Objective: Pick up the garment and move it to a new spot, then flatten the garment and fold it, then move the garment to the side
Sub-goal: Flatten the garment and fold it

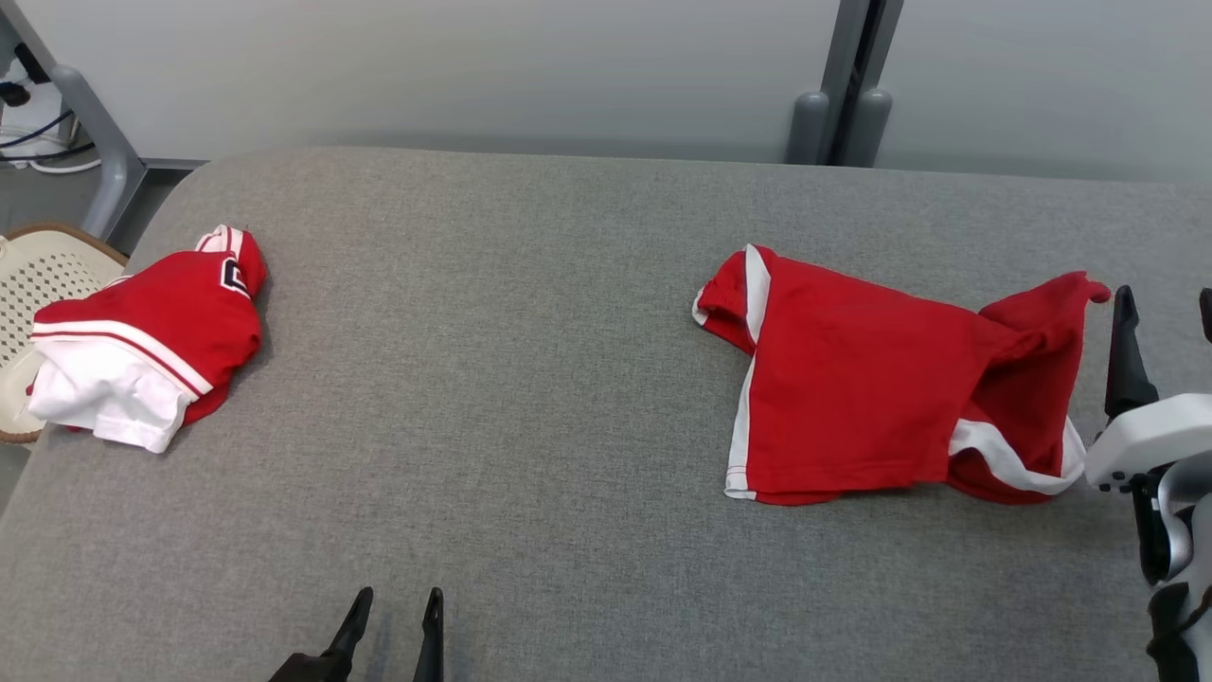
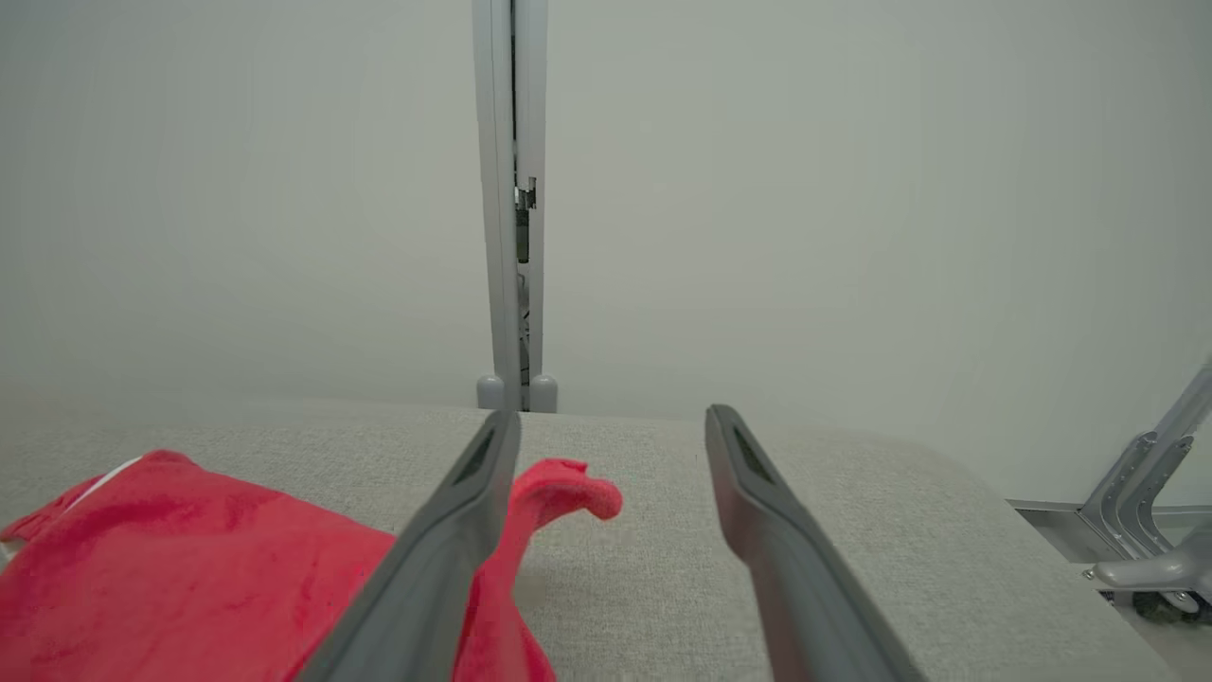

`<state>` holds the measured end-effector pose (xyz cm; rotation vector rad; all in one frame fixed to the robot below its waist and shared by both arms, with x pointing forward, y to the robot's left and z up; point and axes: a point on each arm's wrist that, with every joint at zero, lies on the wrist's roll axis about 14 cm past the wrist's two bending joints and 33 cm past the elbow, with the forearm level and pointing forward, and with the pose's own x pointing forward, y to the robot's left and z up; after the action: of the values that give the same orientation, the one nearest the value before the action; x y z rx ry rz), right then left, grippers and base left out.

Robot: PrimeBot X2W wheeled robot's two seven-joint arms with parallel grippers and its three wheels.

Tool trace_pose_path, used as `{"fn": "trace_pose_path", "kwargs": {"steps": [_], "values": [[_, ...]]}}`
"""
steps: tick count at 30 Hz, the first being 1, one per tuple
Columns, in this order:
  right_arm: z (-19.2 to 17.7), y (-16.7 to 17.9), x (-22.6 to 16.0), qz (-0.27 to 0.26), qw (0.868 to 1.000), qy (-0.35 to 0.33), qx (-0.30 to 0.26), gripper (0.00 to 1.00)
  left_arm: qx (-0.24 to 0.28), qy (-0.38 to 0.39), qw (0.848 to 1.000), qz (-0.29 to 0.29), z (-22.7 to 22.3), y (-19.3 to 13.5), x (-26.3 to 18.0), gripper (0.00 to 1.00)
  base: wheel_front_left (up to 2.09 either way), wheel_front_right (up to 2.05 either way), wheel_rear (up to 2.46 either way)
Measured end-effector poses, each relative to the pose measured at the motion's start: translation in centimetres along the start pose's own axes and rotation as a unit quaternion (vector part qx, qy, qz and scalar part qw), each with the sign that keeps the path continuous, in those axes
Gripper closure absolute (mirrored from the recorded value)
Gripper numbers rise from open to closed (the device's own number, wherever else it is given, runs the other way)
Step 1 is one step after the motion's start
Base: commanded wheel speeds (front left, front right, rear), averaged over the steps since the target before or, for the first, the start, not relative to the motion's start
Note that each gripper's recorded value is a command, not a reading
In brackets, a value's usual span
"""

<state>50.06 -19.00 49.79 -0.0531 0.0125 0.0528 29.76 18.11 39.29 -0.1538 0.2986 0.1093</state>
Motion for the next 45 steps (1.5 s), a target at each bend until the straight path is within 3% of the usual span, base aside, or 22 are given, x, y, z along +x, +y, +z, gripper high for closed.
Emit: {"fn": "trace_pose_path", "kwargs": {"steps": [4,9,14,21,45], "values": [[-1.0,0.8,-1.5,0.004,1.0,0.008,0.011,0.0,0.002,0.001,1.0,-0.005,0.0,-0.3,0.2,0.0,0.0,0.0,0.0],[-3.3,4.3,-4.1,0.052,0.998,0.034,0.025,0.0,0.003,0.004,1.0,-0.02,-0.1,-1.2,0.5,0.0,0.0,0.0,0.0],[-5.5,9.0,-7.0,0.114,0.99,0.063,0.057,0.0,0.001,0.007,0.999,-0.033,-0.3,-2.0,0.6,0.0,0.0,0.0,0.0],[-7.0,12.1,-8.7,0.152,0.98,0.09,0.091,0.0,-0.002,0.011,0.999,-0.03,-0.6,-2.0,0.5,0.0,0.0,0.0,0.0],[-9.7,11.5,-9.0,0.131,0.977,0.132,0.105,0.0,-0.009,0.025,0.999,-0.019,-1.3,-1.6,0.2,0.0,0.0,0.0,0.0]]}}
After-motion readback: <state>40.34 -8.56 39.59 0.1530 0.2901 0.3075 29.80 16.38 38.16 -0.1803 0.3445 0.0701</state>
